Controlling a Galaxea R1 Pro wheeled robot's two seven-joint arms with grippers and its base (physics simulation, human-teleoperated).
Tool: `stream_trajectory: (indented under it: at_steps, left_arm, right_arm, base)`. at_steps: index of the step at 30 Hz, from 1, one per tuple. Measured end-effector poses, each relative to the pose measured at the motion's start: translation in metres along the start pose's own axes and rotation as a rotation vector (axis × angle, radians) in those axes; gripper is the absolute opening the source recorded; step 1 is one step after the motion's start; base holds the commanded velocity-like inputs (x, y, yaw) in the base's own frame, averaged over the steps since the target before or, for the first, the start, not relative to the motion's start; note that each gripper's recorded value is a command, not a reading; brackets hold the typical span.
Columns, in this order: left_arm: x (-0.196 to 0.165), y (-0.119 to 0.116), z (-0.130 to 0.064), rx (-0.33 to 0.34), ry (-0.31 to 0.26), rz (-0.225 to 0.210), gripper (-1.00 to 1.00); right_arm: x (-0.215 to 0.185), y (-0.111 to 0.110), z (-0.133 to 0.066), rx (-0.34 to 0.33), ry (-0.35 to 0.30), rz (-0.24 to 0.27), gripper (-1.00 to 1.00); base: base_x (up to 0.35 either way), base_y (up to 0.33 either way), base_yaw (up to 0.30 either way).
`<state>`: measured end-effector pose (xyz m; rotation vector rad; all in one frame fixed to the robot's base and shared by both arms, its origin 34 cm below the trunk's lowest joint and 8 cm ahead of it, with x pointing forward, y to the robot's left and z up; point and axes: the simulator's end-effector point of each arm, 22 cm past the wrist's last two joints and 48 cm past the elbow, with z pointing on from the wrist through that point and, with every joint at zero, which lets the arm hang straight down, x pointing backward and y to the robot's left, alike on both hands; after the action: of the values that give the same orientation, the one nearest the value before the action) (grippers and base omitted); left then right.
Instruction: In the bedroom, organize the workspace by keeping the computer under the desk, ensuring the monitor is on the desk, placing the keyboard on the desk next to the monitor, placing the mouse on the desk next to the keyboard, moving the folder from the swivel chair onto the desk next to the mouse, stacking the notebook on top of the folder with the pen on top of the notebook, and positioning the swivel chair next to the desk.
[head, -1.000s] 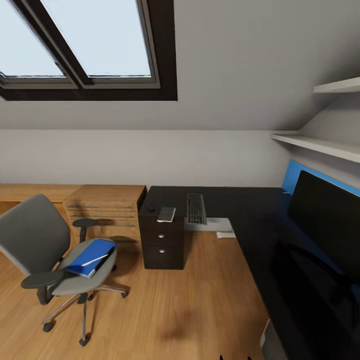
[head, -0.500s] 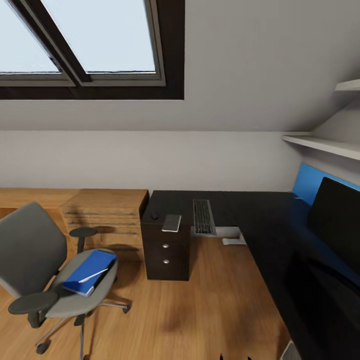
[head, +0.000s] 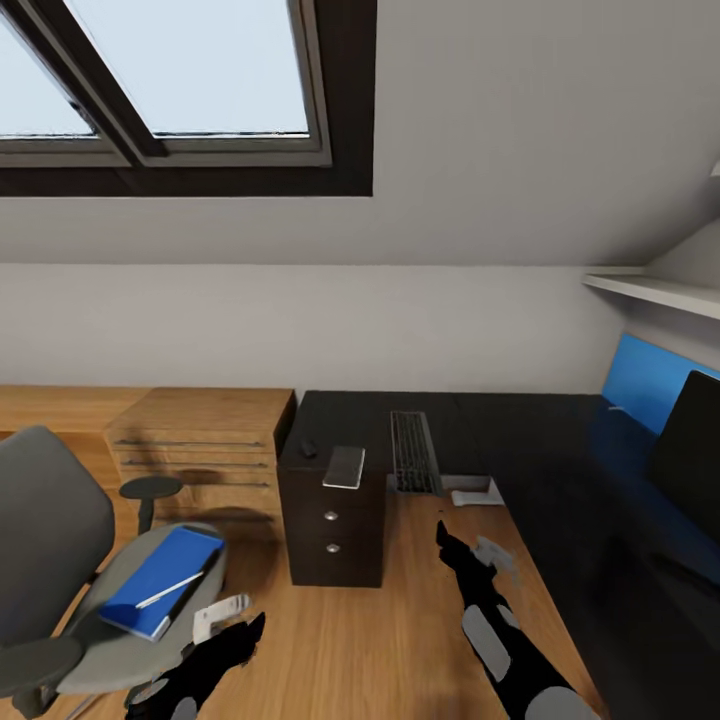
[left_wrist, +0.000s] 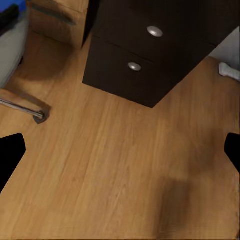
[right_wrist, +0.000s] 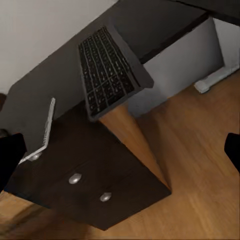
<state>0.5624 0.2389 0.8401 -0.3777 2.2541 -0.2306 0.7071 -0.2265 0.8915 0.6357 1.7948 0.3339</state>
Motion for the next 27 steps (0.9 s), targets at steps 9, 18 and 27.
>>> stream_trajectory:
  at_steps: [9, 18, 27]
  left_arm:
    - [-0.017, -0.019, -0.010, 0.053, 0.022, -0.028, 1.00]
    - [-0.061, -0.039, -0.026, 0.102, -0.068, -0.031, 1.00]
    - [-0.069, -0.042, -0.024, 0.113, -0.093, -0.031, 1.00]
  right_arm:
    - [0.018, 0.090, -0.007, -0.286, 0.076, 0.154, 1.00]
    - [0.012, 0.092, -0.010, -0.347, 0.070, 0.149, 1.00]
    - [0.016, 0.080, -0.003, -0.330, 0.066, 0.147, 1.00]
  base:
    - [0.310, -0.018, 0.000]
    - [0.021, -0.005, 0.000]
    - [0.000, 0.000, 0.000]
